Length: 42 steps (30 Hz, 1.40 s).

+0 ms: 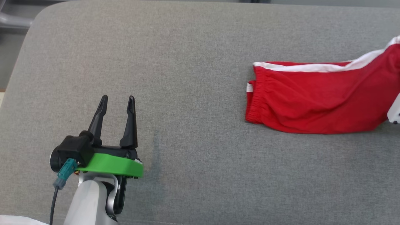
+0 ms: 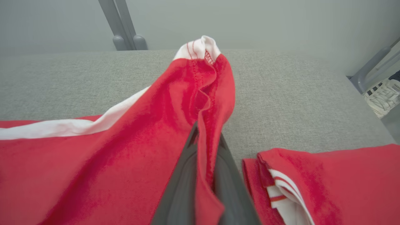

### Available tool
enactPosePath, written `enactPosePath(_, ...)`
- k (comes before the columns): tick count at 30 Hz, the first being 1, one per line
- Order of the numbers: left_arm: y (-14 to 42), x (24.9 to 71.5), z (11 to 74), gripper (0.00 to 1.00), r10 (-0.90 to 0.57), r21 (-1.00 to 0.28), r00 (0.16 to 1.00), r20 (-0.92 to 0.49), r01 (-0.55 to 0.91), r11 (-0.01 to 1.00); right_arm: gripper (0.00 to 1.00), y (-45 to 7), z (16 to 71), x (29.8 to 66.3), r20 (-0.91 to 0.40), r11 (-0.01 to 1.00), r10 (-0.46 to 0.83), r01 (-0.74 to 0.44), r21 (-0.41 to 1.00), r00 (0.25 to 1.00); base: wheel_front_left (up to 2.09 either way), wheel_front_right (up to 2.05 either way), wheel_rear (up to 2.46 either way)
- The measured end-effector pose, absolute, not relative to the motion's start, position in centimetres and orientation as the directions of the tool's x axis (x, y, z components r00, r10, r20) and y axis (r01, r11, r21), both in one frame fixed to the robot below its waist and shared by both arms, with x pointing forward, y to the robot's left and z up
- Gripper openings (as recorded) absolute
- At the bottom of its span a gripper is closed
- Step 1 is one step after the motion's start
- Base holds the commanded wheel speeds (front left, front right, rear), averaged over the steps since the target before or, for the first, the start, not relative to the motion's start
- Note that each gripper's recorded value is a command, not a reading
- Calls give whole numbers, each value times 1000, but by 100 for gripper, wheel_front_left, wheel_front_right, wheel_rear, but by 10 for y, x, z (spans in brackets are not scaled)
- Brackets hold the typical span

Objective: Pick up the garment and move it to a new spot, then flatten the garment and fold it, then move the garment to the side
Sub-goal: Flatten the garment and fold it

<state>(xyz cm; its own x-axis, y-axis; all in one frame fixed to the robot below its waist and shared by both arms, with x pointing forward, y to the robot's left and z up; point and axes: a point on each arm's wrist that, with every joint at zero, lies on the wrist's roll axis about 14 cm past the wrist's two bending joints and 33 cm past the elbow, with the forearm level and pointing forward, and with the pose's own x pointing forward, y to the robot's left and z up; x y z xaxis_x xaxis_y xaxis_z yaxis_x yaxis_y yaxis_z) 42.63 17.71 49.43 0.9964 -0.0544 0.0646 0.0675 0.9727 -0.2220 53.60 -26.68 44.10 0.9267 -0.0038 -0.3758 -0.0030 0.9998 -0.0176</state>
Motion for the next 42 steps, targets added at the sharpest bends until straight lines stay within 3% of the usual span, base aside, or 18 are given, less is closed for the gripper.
enactPosePath(7,168,415,501,100,-77,-226,994,75,92,970,0,-254,473,520,-320,992,4,-43,-115,947,0,0,0)
enactPosePath(14,166,407,505,100,-83,-235,993,84,100,967,0,-183,493,513,-306,963,147,-206,-171,941,0,0,0)
enactPosePath(23,172,401,504,100,-62,-241,995,80,80,967,0,-82,473,506,-409,881,348,-443,-164,844,0,0,0)
enactPosePath(31,185,394,501,100,-25,-241,998,64,40,970,0,-37,439,500,-498,830,409,-539,-146,765,0,0,0)
enactPosePath(32,188,393,501,100,-18,-240,998,64,32,970,9,-32,436,498,-507,824,417,-549,-138,754,0,0,0)
enactPosePath(33,190,392,501,100,-11,-239,998,65,26,971,45,-27,432,496,-517,819,425,-559,-129,743,0,0,0)
enactPosePath(34,191,391,502,100,-8,-238,998,66,23,971,100,-23,430,493,-526,815,431,-566,-121,733,0,0,0)
enactPosePath(38,194,389,505,100,2,-237,997,75,16,971,100,3,442,486,-474,810,507,-586,-24,720,0,0,0)
enactPosePath(42,196,386,506,100,7,-238,997,78,11,971,100,34,481,477,-327,778,618,-615,127,715,0,0,0)
